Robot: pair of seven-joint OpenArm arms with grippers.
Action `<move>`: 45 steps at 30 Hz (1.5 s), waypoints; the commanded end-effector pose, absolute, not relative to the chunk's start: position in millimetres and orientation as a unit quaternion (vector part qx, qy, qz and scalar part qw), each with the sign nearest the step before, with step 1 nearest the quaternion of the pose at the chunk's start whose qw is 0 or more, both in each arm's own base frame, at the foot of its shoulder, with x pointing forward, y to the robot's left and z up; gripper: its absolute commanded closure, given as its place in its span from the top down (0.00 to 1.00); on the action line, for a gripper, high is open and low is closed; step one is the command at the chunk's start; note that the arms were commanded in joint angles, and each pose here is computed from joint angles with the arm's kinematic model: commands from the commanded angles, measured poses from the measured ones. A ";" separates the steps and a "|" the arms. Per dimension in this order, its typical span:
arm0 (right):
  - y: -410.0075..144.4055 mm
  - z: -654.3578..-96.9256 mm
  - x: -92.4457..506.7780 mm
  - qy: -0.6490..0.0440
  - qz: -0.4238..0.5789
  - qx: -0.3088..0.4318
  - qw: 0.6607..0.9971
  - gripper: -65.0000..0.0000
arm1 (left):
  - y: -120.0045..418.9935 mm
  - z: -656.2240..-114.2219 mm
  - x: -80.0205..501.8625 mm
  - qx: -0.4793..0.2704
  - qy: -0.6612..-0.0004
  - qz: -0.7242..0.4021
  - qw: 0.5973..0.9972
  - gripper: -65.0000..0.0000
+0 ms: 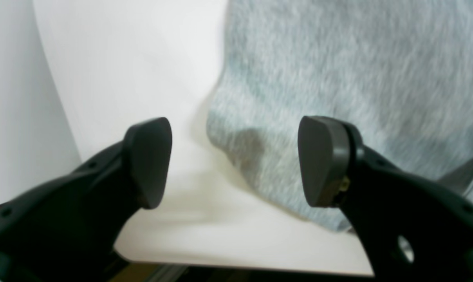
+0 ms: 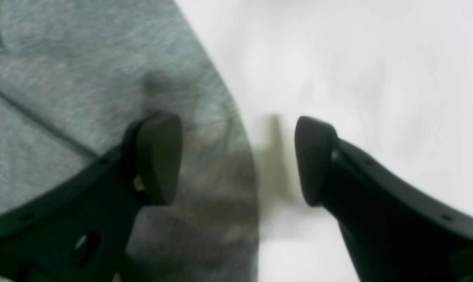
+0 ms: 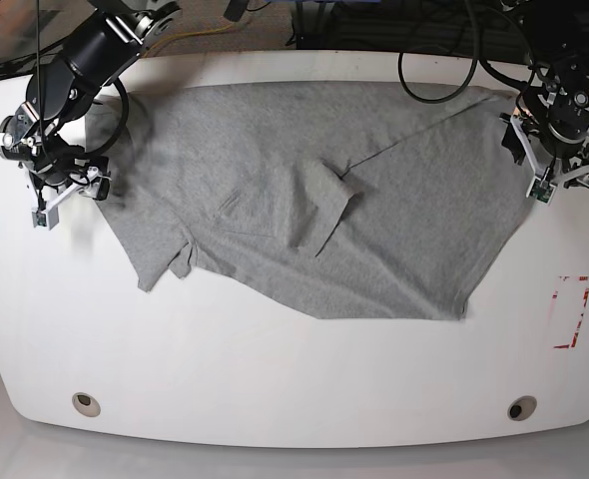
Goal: Fold the T-shirt properly
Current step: 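Open both grippers and release the shirt edge, then move both grippers to the shirt's side edges and grasp them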
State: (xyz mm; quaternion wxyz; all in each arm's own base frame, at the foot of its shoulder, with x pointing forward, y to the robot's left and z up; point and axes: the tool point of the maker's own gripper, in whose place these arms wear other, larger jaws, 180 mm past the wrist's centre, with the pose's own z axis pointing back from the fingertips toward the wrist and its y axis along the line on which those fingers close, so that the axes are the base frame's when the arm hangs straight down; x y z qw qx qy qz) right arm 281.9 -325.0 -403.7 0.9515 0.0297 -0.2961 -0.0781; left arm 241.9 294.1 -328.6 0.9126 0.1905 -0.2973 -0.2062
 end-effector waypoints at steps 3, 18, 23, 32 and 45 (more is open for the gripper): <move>-336.9 -402.2 294.3 -0.313 -0.087 0.038 0.945 0.65 | 291.0 -307.7 264.5 0.195 -0.341 -0.195 0.899 0.72; -290.4 -407.8 294.2 -0.307 -0.055 0.056 0.948 0.63 | 287.8 -274.2 319.1 0.188 -0.408 -0.164 0.878 0.74; -288.7 -410.8 293.8 -0.304 -0.055 0.061 0.949 0.35 | 290.4 -274.1 338.5 0.174 -0.417 -0.141 0.881 0.85; -287.9 -411.2 294.8 -0.303 -0.055 0.062 0.949 0.00 | 298.6 -292.7 373.9 0.133 -0.421 -0.018 0.897 1.00; -270.9 -411.5 301.5 -0.299 -0.023 0.068 0.951 0.00 | 276.5 -337.6 427.2 0.041 -0.426 -0.003 0.904 1.00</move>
